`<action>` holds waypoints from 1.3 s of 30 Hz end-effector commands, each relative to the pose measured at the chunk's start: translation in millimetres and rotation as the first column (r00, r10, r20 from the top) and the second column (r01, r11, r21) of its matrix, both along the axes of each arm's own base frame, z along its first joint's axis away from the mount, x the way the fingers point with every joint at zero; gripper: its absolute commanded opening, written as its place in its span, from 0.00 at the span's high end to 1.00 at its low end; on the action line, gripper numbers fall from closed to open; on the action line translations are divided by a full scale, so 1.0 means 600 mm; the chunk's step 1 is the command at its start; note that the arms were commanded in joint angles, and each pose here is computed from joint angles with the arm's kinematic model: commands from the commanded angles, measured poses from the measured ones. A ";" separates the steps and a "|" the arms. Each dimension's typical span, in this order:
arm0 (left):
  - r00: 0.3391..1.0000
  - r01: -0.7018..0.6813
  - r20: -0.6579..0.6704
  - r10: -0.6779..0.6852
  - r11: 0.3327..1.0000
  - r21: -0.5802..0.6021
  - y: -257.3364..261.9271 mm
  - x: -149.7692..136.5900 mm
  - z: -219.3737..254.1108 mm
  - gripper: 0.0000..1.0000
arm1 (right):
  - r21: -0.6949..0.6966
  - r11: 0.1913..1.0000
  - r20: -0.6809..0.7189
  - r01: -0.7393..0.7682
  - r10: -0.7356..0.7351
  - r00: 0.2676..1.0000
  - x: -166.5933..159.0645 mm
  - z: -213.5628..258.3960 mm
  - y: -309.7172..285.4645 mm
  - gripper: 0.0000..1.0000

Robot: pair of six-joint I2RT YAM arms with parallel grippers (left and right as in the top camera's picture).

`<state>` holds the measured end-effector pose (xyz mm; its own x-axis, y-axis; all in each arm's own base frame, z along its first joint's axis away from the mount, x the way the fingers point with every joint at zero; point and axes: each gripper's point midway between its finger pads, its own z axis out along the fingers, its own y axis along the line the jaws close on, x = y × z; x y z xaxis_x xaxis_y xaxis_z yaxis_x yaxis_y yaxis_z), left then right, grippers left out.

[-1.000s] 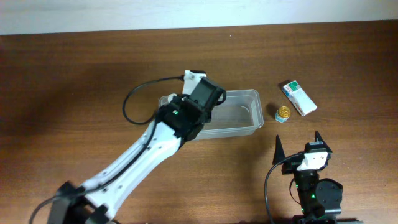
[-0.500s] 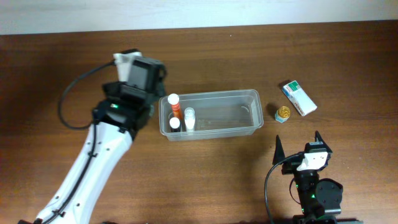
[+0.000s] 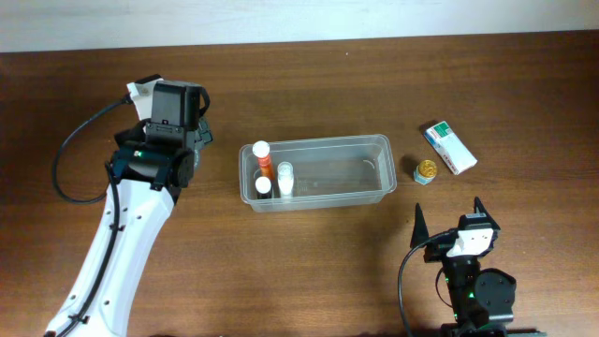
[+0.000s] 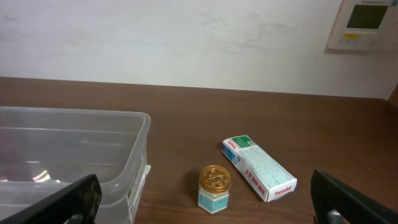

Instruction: Pack container

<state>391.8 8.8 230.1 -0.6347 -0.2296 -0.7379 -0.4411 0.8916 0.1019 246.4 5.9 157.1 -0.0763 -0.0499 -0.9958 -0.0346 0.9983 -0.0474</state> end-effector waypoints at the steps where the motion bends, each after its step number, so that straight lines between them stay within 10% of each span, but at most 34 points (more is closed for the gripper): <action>1: 1.000 -0.007 0.022 0.006 1.000 0.007 0.006 -0.005 0.015 0.01 | 0.001 1.000 -0.004 0.007 -0.007 1.000 0.000 -0.004 -0.002 0.02; 10: 1.000 -0.007 0.022 0.007 1.000 0.007 0.006 -0.005 0.015 0.01 | 0.251 0.968 0.028 -0.023 0.016 0.999 0.000 0.014 0.010 0.02; 24: 1.000 -0.007 0.021 0.006 1.000 0.007 0.006 -0.005 0.015 0.01 | 0.254 0.965 0.085 -0.066 0.046 0.995 -0.025 0.198 0.018 0.01; 39: 1.000 -0.007 0.022 0.006 1.000 0.007 0.006 -0.005 0.015 0.01 | 0.159 0.987 -0.174 -0.024 0.052 0.983 0.124 0.342 0.018 0.02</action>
<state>391.6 8.9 230.5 -0.6341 -0.2297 -0.7383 -0.4412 0.8916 0.1015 311.7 18.7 344.8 -0.2757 0.1611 -0.9477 -0.0550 0.9816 0.1828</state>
